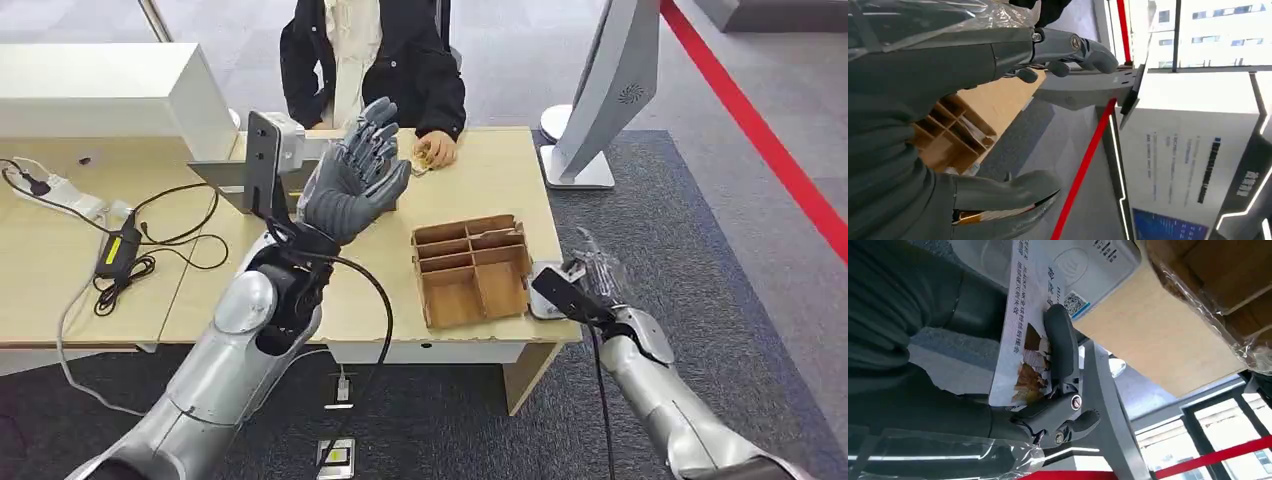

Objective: Pass the card to the sensor for recognition and then transmit it.

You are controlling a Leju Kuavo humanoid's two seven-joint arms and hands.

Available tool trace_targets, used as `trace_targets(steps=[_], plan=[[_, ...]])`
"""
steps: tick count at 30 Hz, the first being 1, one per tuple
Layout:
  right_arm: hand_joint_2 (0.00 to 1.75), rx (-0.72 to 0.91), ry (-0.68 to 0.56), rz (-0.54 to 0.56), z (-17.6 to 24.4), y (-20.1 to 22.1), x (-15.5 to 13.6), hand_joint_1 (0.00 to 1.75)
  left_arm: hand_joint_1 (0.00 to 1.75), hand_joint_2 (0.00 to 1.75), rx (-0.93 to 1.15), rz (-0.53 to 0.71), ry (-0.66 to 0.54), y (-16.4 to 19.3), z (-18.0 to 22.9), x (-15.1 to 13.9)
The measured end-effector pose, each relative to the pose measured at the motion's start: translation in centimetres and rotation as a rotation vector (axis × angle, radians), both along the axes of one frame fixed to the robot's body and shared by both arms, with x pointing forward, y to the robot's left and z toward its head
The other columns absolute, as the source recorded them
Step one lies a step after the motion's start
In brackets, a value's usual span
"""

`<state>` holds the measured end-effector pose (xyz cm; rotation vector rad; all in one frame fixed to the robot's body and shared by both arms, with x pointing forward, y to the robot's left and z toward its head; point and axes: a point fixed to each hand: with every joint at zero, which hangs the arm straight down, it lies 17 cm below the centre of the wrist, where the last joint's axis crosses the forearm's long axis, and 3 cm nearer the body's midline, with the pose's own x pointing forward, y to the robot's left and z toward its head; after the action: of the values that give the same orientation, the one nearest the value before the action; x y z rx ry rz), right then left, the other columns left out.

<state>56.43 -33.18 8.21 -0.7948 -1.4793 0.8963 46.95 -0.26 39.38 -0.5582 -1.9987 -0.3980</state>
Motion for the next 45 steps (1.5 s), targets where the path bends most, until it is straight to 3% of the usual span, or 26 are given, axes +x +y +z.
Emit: trace_targets(steps=[28,45], plan=[[1.75,-0.002,0.072,0.03,-2.9,1.6,-1.7,1.75,0.0,1.75,0.008,-0.017,0.013,-0.3,-0.6,-0.2],[1.75,0.009,0.004,0.041,0.3,2.2,-0.2,1.75,0.0,1.75,0.021,-0.04,0.009,-0.7,-0.8,-0.6]])
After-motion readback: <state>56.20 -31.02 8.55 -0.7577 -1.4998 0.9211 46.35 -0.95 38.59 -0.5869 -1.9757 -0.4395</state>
